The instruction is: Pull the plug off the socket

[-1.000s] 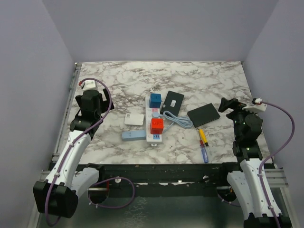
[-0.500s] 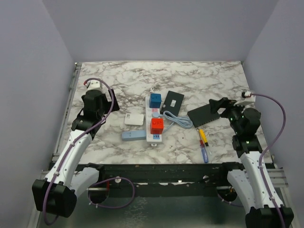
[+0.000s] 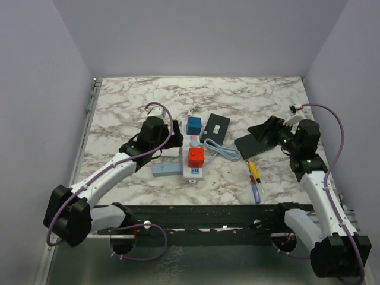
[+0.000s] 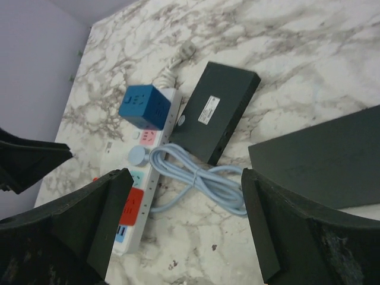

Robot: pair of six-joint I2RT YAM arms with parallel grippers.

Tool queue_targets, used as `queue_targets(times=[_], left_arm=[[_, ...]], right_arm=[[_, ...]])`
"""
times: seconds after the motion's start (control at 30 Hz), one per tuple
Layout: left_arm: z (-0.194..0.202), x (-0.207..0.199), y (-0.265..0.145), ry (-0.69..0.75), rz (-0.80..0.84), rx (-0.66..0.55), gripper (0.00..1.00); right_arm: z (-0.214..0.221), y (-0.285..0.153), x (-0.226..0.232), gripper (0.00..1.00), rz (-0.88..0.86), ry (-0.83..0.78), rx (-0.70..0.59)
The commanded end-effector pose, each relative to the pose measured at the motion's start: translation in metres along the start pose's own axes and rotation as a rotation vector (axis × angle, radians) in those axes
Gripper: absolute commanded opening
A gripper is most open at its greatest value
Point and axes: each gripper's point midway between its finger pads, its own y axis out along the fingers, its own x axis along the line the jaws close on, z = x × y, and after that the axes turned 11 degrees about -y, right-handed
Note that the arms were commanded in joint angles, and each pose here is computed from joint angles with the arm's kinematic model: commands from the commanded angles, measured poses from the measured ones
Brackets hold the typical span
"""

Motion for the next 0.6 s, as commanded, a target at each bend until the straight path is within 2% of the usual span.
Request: queue_targets(times=[0.0,0.07,0.2,0.43,0.57], left_arm=[[0.036,-0.029,0.011,-0.130,0.123,0.072,0.93],[0.051,-0.033,0.015,-0.177,0.151,0.103,0.91],[0.074,-0.022,0.023,-0.203,0.116,0.142,0.87],[0.069,-0.011,0.023,-0.176,0.081,0.095,0.87],[0.077,-0.006,0.027,-0.171,0.060,0.118,0.87]], right_arm=[[0.037,0.000,0.021,0.86,-0.099,0.154,0.117],[0.047,0.002,0.028,0.85,-0.116,0.176,0.146],[0.068,0.007,0.051,0.88,-0.105,0.116,0.205],[0.097,0.026,0.099,0.89,-0.148,0.100,0.291],[0.103,0.041,0.125,0.89,-0.153,0.062,0.333]])
